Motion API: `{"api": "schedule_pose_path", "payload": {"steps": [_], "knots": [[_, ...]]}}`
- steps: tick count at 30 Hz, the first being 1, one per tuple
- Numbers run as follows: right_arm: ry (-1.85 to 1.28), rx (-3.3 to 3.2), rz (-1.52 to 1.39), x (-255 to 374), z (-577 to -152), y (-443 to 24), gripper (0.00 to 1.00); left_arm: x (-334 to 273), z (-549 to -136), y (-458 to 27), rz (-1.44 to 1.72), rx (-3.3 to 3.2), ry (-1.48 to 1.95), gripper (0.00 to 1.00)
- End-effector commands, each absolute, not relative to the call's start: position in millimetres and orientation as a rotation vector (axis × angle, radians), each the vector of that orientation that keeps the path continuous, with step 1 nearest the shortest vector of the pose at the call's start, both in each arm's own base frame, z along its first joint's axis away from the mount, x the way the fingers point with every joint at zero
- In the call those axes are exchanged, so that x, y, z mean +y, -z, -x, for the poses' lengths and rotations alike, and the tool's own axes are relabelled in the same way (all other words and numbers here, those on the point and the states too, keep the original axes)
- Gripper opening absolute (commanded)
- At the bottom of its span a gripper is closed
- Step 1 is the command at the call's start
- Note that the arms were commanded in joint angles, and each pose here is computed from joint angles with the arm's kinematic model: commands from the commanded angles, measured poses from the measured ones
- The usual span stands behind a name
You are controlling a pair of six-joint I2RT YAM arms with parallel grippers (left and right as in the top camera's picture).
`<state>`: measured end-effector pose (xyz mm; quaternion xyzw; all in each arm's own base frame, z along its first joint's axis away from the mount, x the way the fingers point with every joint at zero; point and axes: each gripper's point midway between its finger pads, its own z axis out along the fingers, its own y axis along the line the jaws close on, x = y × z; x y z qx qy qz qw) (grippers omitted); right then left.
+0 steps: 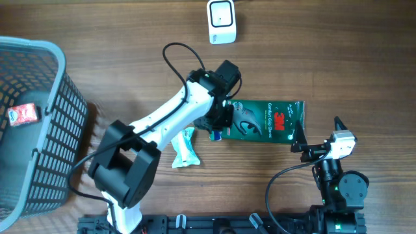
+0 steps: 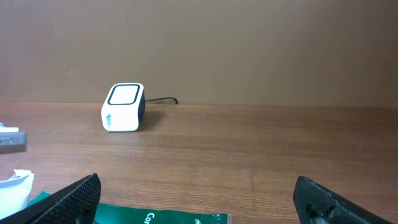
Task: Scan the item barcode
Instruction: 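Place the white box on the table beside the pouch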
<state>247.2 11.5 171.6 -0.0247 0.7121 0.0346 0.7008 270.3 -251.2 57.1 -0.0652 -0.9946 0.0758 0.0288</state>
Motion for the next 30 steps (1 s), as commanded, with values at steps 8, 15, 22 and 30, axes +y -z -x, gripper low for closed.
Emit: {"api": "schedule_pose_path", "payload": {"steps": [8,15,22,30], "knots": [[-0.064,1.576,0.059,11,-247,-174,1.0,-240,-283,-59,-0.064,-3.208,-0.012,0.22],[-0.064,1.576,0.06,11,-247,-174,1.0,-252,-296,-110,-0.056,-3.318,-0.195,0.93],[-0.064,1.576,0.06,11,-247,-174,1.0,-233,-329,-207,-0.135,-3.62,-0.298,1.0],[-0.064,1.576,0.06,11,-247,-174,1.0,-20,-326,-370,-1.541,-3.801,-0.284,1.0]]}}
